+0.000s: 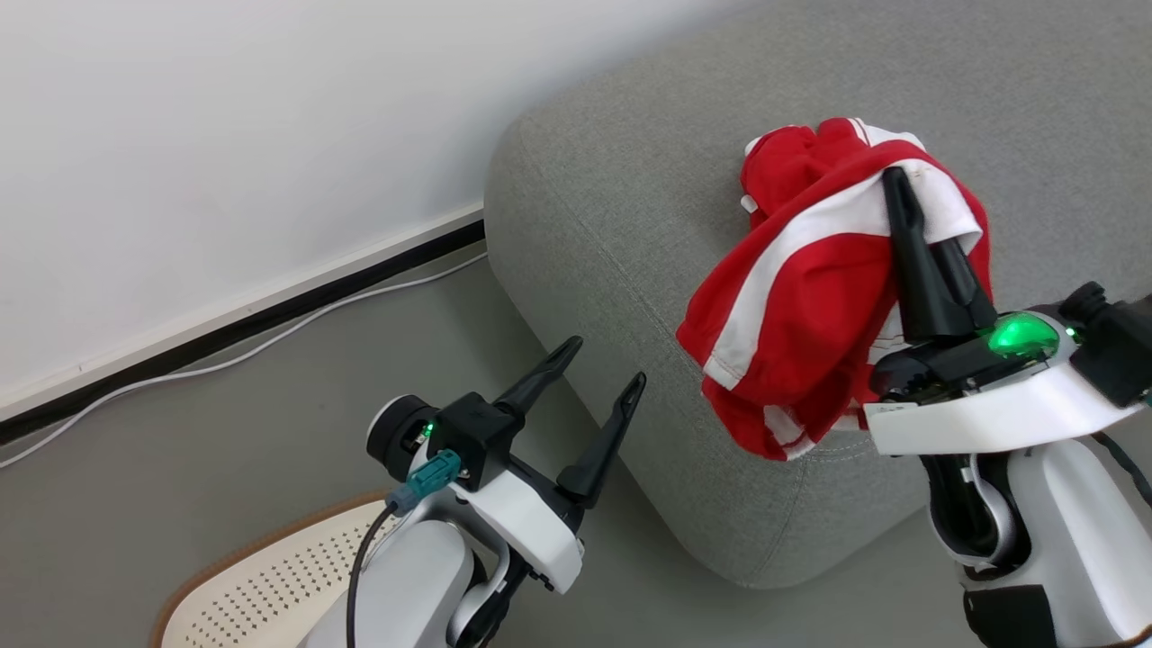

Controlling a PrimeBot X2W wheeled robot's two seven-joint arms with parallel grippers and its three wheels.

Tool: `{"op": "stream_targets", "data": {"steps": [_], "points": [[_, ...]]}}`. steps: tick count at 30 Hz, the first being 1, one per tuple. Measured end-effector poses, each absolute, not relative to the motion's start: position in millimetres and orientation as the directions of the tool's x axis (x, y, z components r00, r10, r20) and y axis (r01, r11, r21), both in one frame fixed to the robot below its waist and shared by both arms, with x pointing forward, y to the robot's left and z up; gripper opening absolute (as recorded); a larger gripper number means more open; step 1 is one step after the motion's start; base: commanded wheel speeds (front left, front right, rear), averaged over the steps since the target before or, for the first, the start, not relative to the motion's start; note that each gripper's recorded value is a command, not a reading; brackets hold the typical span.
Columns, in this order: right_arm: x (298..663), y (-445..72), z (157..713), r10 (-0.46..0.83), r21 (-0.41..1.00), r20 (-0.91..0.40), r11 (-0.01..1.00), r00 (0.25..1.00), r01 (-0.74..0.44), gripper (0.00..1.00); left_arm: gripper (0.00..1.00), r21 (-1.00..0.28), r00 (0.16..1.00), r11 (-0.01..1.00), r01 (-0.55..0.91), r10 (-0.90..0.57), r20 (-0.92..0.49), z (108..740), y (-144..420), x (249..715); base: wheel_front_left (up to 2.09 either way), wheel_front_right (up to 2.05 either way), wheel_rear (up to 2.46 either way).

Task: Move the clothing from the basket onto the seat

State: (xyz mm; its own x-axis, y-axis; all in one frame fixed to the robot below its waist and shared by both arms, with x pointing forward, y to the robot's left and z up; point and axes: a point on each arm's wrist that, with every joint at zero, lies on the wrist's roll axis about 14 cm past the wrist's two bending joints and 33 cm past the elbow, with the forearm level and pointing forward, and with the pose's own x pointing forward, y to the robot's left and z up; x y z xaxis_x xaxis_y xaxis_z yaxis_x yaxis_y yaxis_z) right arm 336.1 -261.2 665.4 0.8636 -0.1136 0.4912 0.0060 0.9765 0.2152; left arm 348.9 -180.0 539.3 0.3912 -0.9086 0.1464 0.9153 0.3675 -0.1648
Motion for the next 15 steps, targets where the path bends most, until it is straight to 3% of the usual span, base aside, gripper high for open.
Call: {"op": "stream_targets", "data": {"steps": [3, 15], "points": [[325, -279, 663, -0.161, 0.199, 0.487, 0.978, 0.859, 0.07, 0.0, 1.0, -0.184, 0.344, 0.317, 0.93, -0.928, 0.145, 536, -192, 336, 0.0, 0.0, 0.0], [312, -311, 654, -0.262, 0.179, 0.469, 0.963, 0.843, 0.2, 0.0, 1.0, -0.221, 0.309, 0.275, 0.935, -0.941, 0.137, 524, -199, 333, 0.0, 0.0, 0.0]]}}
